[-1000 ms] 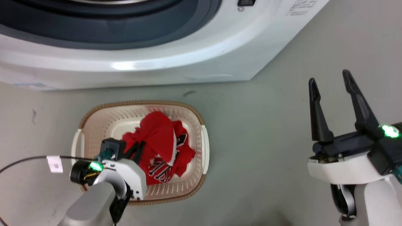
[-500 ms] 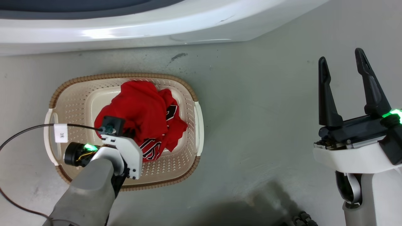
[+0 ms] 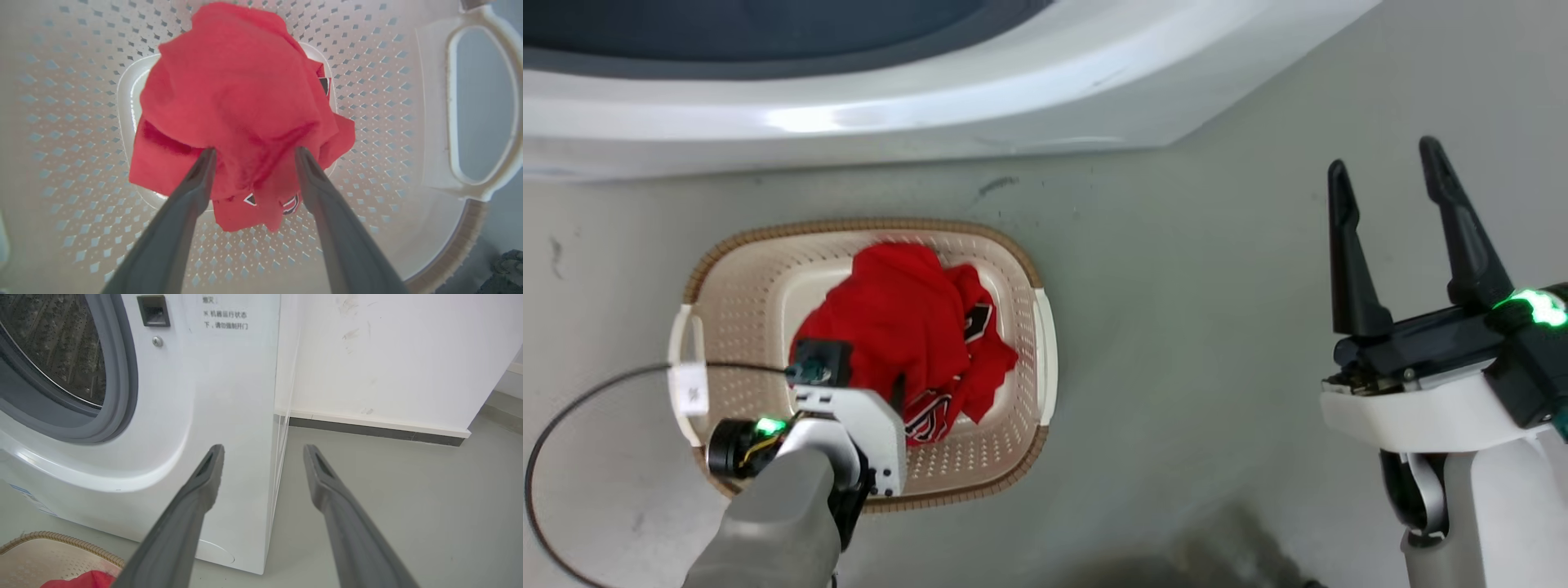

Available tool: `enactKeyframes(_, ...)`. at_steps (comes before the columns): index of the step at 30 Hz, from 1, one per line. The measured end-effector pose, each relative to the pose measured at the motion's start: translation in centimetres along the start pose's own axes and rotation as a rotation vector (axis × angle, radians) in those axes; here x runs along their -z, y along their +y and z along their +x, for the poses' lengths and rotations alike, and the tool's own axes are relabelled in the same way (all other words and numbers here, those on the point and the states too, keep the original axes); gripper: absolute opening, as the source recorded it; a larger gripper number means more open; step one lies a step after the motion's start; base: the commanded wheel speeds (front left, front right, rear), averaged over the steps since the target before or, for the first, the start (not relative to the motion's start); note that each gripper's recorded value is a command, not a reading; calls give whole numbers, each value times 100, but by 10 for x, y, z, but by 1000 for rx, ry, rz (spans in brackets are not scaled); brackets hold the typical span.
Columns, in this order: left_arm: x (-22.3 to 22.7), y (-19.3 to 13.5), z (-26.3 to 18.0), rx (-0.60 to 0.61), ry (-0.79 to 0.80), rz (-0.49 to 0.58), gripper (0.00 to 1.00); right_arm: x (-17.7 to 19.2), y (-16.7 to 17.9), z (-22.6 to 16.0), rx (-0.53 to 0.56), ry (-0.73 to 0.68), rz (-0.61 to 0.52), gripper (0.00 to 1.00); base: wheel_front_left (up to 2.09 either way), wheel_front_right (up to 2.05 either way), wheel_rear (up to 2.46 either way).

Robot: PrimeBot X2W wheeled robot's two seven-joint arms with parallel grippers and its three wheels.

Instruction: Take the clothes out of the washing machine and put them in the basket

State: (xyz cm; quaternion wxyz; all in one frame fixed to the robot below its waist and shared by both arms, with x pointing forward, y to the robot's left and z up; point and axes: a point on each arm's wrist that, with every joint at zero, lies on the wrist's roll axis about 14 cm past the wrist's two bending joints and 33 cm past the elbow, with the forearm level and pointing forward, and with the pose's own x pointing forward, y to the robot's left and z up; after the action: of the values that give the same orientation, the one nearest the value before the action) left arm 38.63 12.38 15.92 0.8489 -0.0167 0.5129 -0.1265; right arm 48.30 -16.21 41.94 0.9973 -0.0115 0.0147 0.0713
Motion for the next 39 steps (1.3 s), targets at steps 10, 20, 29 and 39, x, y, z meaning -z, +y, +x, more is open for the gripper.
enactKeyframes(10,-78,-8,-57,-27,-337,-14,100,-47,10,-25,-11,-78,4,100,0,0,0)
enactKeyframes(20,-121,-2,-140,-116,-649,-40,100,-79,20,-52,-27,-136,7,100,0,0,0)
enactKeyframes(29,-144,3,-215,-201,-892,-45,100,-99,24,-76,-27,-175,6,100,0,0,0)
enactKeyframes(39,-155,4,-291,-294,-1103,-8,100,-115,25,-99,-20,-215,6,100,0,0,0)
